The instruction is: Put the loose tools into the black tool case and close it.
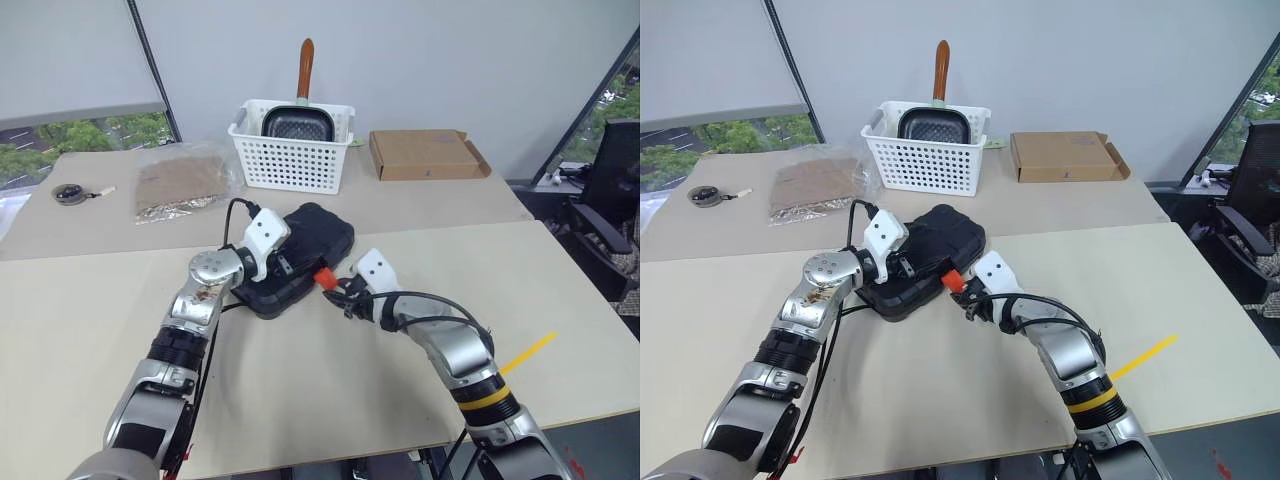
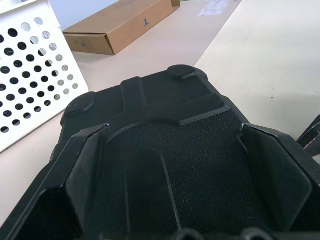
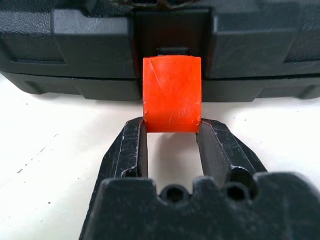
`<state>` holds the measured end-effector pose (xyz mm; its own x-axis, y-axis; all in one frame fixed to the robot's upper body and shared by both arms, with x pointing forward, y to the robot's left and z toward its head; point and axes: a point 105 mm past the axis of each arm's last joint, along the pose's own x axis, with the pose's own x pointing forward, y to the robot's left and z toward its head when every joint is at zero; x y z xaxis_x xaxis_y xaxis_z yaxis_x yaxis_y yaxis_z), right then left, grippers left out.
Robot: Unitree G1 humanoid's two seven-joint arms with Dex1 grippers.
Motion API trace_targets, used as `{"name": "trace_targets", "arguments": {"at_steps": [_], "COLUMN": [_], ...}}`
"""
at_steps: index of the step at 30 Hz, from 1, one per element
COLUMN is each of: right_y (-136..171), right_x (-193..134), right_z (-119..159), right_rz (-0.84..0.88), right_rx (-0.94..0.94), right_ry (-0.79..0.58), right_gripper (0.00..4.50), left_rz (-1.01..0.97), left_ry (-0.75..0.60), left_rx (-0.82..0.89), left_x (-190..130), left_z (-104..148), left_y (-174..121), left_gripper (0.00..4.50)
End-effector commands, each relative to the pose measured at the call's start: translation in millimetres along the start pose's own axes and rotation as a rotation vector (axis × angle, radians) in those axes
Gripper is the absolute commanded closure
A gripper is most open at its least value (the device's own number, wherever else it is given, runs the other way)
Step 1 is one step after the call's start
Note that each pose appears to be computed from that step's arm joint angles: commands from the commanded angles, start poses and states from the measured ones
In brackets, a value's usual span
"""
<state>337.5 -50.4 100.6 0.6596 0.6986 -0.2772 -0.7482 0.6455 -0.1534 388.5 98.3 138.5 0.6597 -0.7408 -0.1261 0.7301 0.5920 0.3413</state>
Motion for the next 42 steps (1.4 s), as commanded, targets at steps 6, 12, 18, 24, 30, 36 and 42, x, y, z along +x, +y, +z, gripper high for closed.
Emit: {"name": "trace_targets", "arguments": {"at_steps": [6, 12, 18, 24, 30, 36, 42], "right_y": [-13, -13, -14, -16, -12, -12, -11], "right_x": [4, 7, -4, -19, -10, 6, 13], "right_z": [29, 32, 23, 23, 19, 25, 36], "right_rz": [-0.049, -0.031, -0.009, 0.003, 0.014, 0.03, 0.046], "right_rx": [-0.061, -0.071, -0.096, -0.082, -0.082, -0.088, -0.096], "right_ry": [-0.11, -0.098, -0.05, -0.028, 0.0, -0.008, -0.035], "right_gripper": [3.32, 2.82, 1.03, 1.57, 3.56, 4.47, 4.47], "left_rz": [0.021, 0.029, 0.033, 0.035, 0.03, 0.035, 0.035], "left_ry": [0.123, 0.121, 0.126, 0.133, 0.13, 0.131, 0.136], "left_rx": [-0.051, -0.056, -0.072, -0.078, -0.081, -0.084, -0.086], "left_x": [-9, -10, -11, -12, -10, -10, -11], "left_z": [-36, -37, -40, -43, -44, -44, -46], "left_y": [-2, -1, -3, -4, -7, -6, -7], "left_gripper": [0.0, 0.0, 0.0, 0.0, 0.0, 0.0, 0.0]}}
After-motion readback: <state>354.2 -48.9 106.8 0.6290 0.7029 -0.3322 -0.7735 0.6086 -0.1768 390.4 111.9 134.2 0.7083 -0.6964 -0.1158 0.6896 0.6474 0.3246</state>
